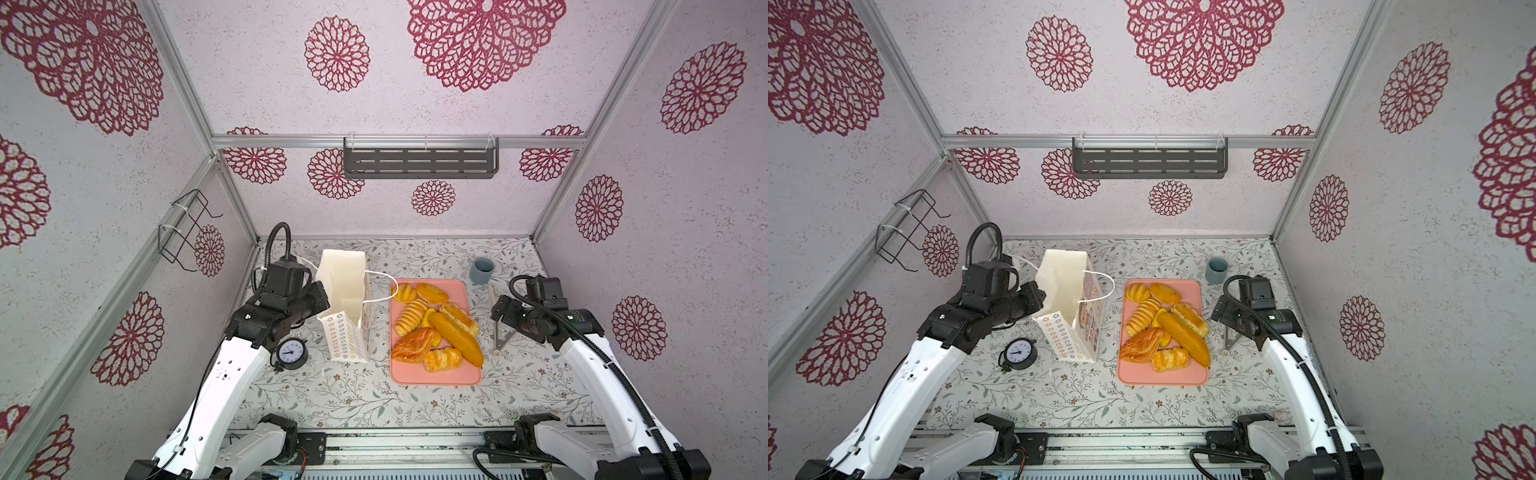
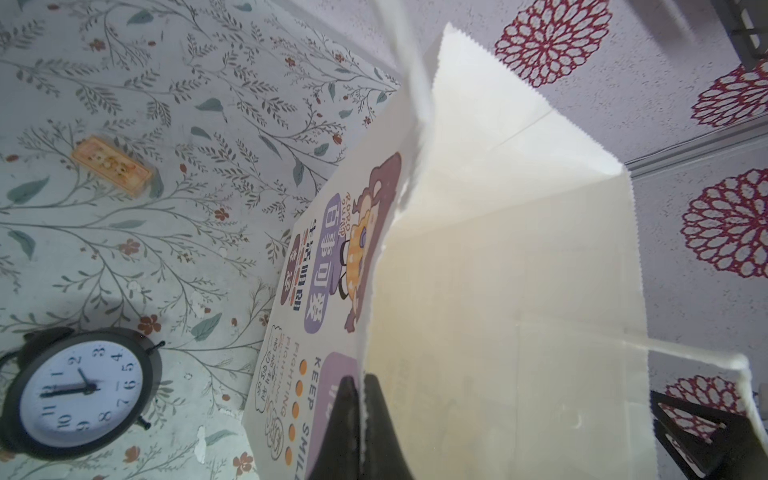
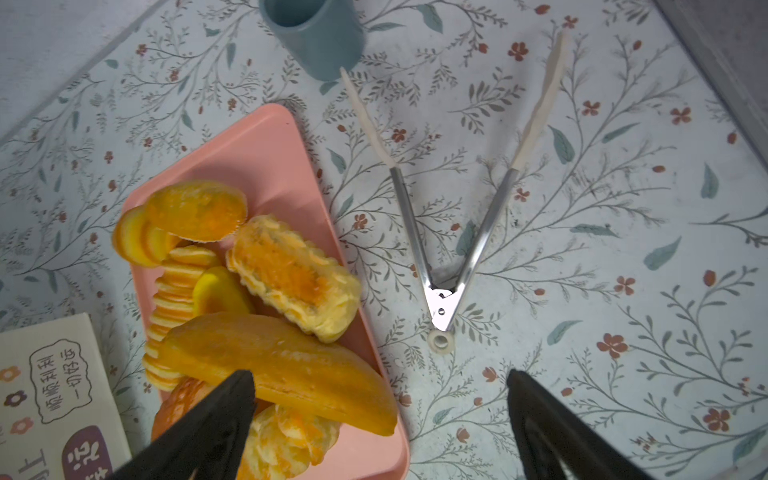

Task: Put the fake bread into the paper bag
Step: 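Lower the right gripper and grasp the silver tongs by their cream handles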

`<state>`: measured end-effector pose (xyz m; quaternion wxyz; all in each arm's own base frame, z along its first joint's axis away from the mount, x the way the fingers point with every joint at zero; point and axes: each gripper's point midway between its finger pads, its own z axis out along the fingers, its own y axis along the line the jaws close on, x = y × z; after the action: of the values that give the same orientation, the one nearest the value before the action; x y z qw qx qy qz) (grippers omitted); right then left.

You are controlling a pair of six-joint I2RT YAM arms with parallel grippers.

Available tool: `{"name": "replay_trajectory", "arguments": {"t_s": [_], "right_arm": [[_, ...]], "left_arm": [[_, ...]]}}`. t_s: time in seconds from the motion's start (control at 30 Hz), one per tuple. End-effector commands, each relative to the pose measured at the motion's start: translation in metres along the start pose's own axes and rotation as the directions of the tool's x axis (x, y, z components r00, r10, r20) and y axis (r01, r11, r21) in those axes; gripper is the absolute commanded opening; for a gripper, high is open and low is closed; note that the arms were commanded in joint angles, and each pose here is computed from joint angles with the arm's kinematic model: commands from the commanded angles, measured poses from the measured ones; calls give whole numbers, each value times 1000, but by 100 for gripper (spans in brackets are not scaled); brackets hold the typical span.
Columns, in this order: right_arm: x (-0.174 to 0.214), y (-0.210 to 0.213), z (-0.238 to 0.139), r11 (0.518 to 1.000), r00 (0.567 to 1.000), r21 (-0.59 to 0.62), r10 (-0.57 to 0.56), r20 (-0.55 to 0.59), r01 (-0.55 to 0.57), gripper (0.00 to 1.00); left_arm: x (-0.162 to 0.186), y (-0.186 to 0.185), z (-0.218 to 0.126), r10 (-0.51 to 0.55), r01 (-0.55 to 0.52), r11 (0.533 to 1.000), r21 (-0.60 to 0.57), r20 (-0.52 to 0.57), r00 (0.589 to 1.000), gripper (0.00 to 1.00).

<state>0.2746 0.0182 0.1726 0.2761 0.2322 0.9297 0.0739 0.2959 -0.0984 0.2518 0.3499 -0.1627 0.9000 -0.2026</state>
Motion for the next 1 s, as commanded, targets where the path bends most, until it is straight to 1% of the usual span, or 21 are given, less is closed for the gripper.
{"name": "replay_trajectory", "arguments": {"t_s": [0.0,0.13,0.2,0.23,0.3,0.37,0.47,0.53,0.57,0.6,0.73,0.97], "right_arm": [[0,-7,10,1000,999,12,25,-20,-25,98],[4,-18,27,998,999,55,30,-37,-27,99],[3,-22,34,997,999,76,25,-33,-22,99],[4,-25,39,996,999,91,26,-36,-22,99],[5,-28,49,994,999,109,23,-47,-17,99],[7,-30,60,992,997,128,24,-68,-15,99],[10,-32,76,990,996,144,26,-90,-13,99],[11,-34,85,988,994,155,26,-103,-10,98],[12,-33,90,988,994,157,26,-110,-9,97],[12,-34,94,987,993,163,29,-116,-10,96],[13,-34,112,984,990,176,33,-140,-8,93],[19,-44,132,972,984,235,44,-173,-2,94]], "left_arm": [[-1,-11,3,-40,39,997,59,20,999,0],[4,-7,7,-32,32,999,38,14,999,1],[2,-5,6,-28,27,999,30,24,999,4],[2,-4,6,-25,24,999,25,27,999,8],[1,-3,5,-19,18,1000,19,33,999,22],[0,-3,3,-13,12,1000,19,39,999,47],[-3,-4,0,-2,1,1000,23,51,999,70],[-5,-5,-4,5,-6,1000,28,64,998,79],[-7,-6,-7,8,-11,999,30,72,997,93],[-9,-7,-9,12,-14,999,30,78,997,97],[-15,-11,-21,22,-26,999,39,101,995,97],[-30,-16,-53,42,-48,998,35,164,986,97]]}}
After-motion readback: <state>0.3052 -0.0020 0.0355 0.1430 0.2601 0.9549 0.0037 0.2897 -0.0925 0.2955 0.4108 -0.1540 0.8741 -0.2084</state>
